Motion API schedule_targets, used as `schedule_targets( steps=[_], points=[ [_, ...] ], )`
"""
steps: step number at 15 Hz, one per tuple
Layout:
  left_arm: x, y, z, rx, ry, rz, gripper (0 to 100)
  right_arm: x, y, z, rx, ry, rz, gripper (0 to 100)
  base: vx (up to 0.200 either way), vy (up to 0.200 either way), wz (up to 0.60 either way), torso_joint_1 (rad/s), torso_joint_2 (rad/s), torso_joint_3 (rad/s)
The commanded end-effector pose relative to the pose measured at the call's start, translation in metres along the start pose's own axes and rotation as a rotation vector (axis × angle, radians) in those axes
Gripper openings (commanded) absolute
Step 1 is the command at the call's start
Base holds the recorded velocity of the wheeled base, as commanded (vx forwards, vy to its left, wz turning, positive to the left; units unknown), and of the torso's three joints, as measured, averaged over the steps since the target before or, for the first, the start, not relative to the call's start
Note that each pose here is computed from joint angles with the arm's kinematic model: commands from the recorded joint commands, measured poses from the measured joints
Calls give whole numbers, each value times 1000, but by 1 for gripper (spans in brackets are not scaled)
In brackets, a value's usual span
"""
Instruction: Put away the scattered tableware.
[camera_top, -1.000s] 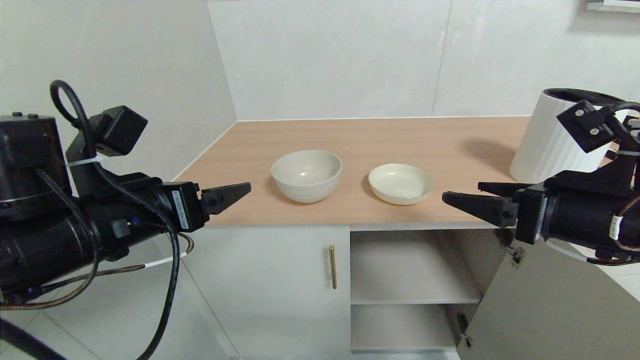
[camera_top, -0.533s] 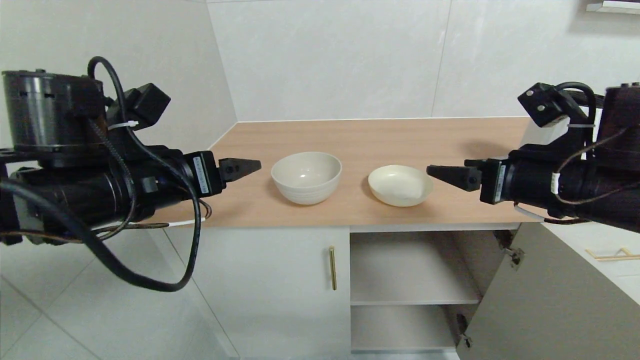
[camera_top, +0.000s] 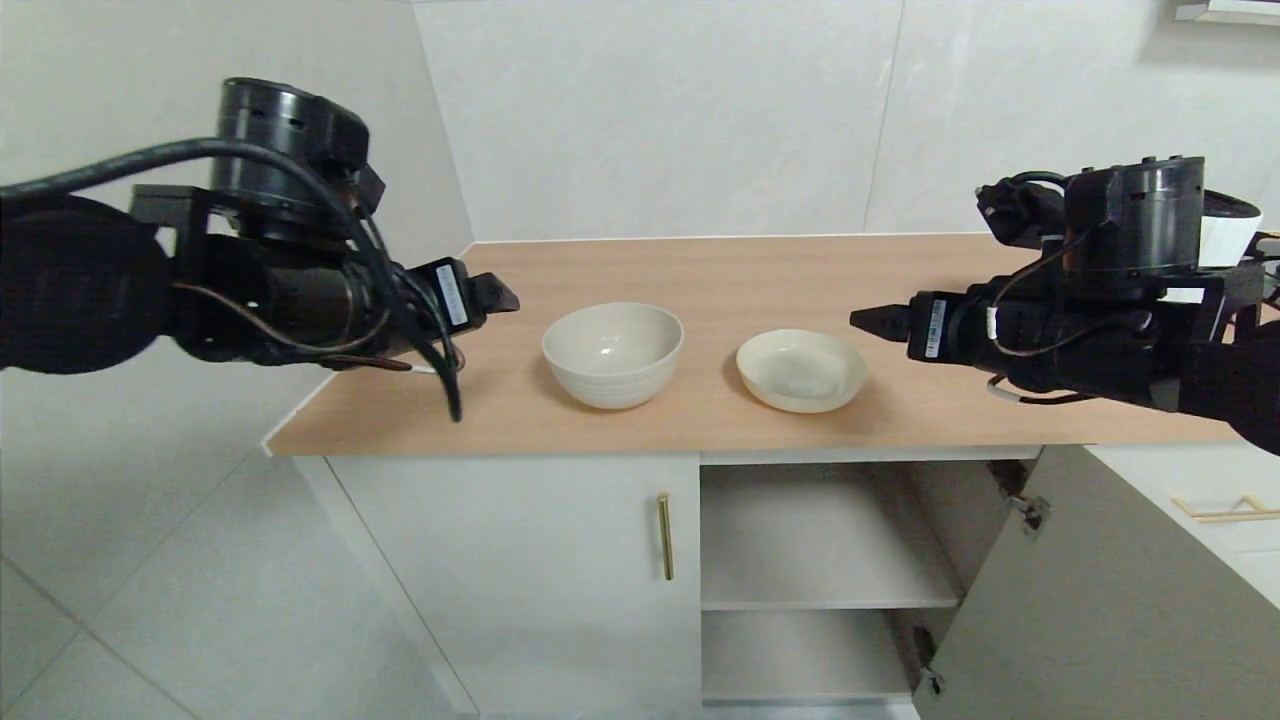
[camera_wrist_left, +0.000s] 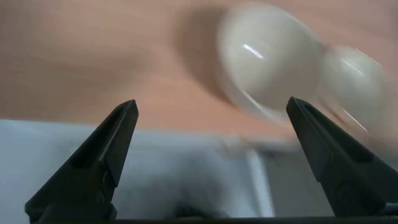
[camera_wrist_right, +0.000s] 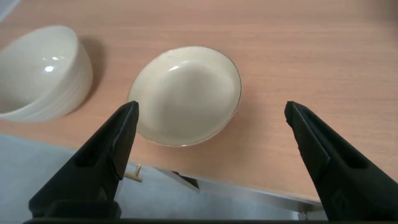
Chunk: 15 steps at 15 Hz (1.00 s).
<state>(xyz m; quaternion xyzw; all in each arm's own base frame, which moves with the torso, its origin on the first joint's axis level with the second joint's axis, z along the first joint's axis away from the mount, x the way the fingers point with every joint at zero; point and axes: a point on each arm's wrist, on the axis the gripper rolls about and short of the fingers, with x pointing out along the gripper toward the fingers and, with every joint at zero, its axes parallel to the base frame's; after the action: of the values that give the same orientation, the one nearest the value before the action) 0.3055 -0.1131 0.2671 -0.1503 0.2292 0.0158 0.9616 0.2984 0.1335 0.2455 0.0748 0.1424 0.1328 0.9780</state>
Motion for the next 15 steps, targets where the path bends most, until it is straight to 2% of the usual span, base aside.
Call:
schedule_targets(
  steps=[1,3,5,9,10,15],
  points=[
    [46,-24,-21,-6,-19,53,100,6,0,-4,-3,15,-4,100,0,0,0,0,0,0],
    [60,-30,-28,-15,-31,44,100,7,1,-6,-3,18,-2,100,0,0,0,0,0,0],
    [71,-34,-33,-8,-24,40,100,6,0,-6,-3,20,-2,100,0,0,0,0,0,0],
    [81,-34,-39,1,-8,49,100,5,1,-5,-3,16,0,100,0,0,0,0,0,0],
    [81,-35,-39,1,-7,46,0,5,1,-5,-3,16,0,100,0,0,0,0,0,0],
    [82,-35,-41,4,12,30,0,6,1,-6,-5,18,0,100,0,0,0,0,0,0]
  ],
)
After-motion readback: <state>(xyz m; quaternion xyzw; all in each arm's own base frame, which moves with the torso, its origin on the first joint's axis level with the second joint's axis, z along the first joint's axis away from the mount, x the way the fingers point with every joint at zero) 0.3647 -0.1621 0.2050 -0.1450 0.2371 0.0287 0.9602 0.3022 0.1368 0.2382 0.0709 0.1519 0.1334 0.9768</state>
